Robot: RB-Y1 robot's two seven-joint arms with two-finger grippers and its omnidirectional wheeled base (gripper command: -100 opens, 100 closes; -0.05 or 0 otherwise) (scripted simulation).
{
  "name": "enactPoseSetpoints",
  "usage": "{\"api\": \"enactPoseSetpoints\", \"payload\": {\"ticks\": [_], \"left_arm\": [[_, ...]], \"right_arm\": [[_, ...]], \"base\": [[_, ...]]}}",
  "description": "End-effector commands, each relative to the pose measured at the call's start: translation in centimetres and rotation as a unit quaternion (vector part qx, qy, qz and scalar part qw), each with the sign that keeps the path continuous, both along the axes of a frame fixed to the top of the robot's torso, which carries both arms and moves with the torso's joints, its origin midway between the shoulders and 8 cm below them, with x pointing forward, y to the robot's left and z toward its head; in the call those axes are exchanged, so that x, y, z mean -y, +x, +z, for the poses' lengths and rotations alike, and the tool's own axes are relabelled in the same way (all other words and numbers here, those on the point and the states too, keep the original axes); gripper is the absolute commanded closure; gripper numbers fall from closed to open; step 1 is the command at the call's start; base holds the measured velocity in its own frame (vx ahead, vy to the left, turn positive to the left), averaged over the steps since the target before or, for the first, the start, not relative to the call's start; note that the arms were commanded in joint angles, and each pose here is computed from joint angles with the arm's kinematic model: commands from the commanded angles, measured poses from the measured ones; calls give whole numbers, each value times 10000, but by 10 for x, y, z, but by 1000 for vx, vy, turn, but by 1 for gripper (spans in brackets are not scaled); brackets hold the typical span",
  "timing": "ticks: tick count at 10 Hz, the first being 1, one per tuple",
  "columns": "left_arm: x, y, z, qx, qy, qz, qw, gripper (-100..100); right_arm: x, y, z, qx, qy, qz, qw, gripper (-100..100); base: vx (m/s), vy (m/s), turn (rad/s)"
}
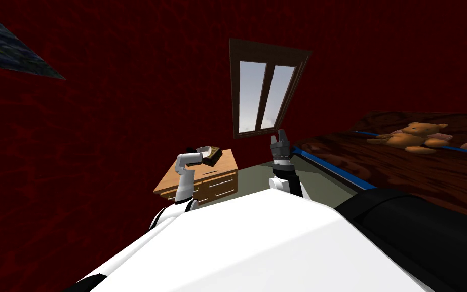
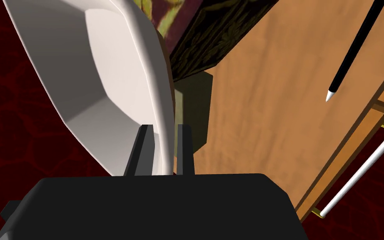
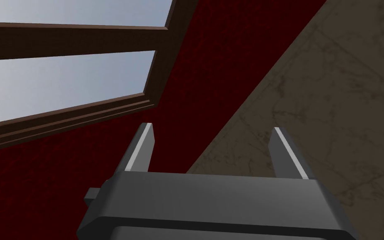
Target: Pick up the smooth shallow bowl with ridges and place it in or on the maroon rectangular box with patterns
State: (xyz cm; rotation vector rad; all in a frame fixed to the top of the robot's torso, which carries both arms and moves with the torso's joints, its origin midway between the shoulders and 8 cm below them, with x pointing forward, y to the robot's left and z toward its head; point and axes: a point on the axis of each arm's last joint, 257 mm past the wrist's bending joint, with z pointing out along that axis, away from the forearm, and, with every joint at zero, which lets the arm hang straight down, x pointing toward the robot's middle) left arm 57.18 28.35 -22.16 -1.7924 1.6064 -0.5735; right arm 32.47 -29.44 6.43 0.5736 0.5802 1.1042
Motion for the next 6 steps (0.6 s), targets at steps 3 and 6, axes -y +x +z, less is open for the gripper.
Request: {"api": "enactPoseSetpoints", "payload": {"ticks": [3, 6], "left_arm": [[-33, 1, 16, -67, -62, 375, 9993, 100], [-39, 1, 22, -70, -81, 468, 9988, 100]], "right_arm": [[0, 0, 0, 0, 0, 0, 10000, 0], [0, 0, 0, 0, 0, 0, 10000, 0]], "base": [[103, -94, -199], [101, -74, -147]]}}
